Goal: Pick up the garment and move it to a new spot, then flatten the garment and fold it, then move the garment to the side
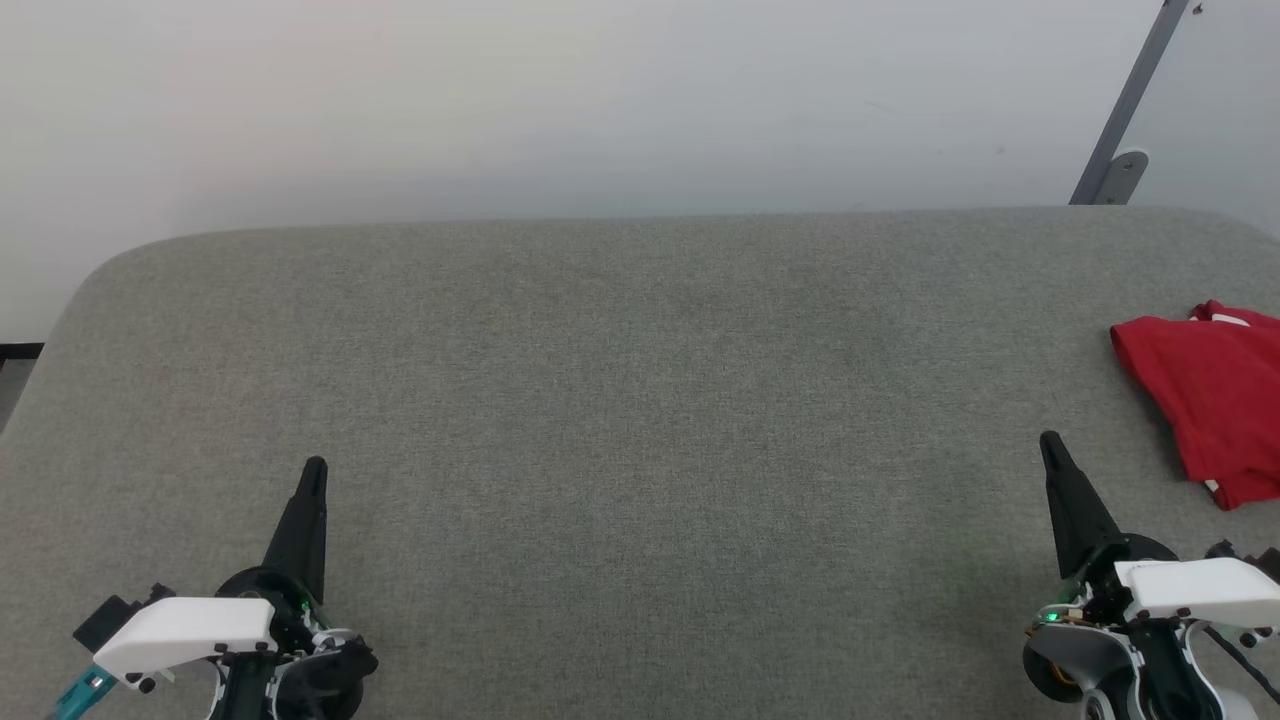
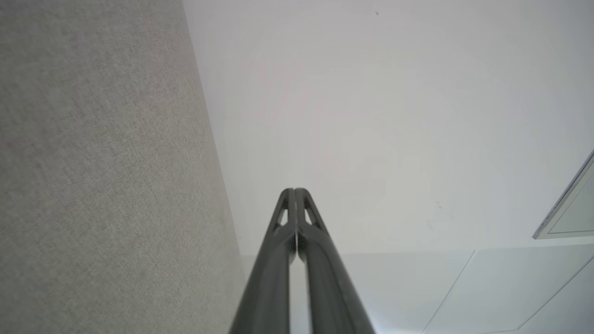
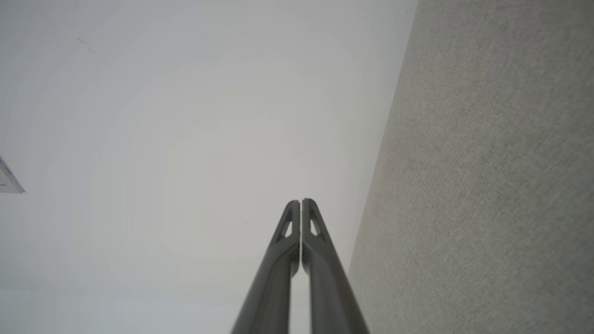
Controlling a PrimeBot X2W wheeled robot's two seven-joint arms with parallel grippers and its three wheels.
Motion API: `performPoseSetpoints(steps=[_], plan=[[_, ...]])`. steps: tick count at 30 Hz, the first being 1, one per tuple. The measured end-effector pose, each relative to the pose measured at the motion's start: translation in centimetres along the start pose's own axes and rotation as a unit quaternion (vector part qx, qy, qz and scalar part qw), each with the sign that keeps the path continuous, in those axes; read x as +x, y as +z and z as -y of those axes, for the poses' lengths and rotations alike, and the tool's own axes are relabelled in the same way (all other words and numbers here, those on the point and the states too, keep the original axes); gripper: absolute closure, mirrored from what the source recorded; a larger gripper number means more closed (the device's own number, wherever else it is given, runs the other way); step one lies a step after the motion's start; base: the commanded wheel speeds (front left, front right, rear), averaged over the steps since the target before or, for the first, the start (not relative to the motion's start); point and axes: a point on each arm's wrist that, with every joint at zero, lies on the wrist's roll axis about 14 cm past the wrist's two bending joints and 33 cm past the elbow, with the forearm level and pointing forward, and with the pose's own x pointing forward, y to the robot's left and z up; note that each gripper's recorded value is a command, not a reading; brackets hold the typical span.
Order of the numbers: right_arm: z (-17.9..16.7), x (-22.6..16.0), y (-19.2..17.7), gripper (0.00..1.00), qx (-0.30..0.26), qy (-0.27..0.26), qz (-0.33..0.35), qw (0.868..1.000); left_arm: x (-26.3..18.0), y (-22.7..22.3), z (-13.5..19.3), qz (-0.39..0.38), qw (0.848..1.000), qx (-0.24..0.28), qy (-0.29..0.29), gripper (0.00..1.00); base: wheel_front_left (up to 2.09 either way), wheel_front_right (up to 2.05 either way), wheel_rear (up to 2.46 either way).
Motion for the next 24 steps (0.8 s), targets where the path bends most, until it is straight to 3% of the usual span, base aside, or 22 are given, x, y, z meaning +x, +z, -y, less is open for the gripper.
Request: performPoseSetpoints(steps=[24], plan=[[0.00, 0.00, -0.01, 1.00, 0.000, 0.000, 0.000, 1.000, 0.00, 0.00, 0.00, 0.000, 1.000, -0.001, 0.000, 1.00, 0.00, 0.00, 0.00]])
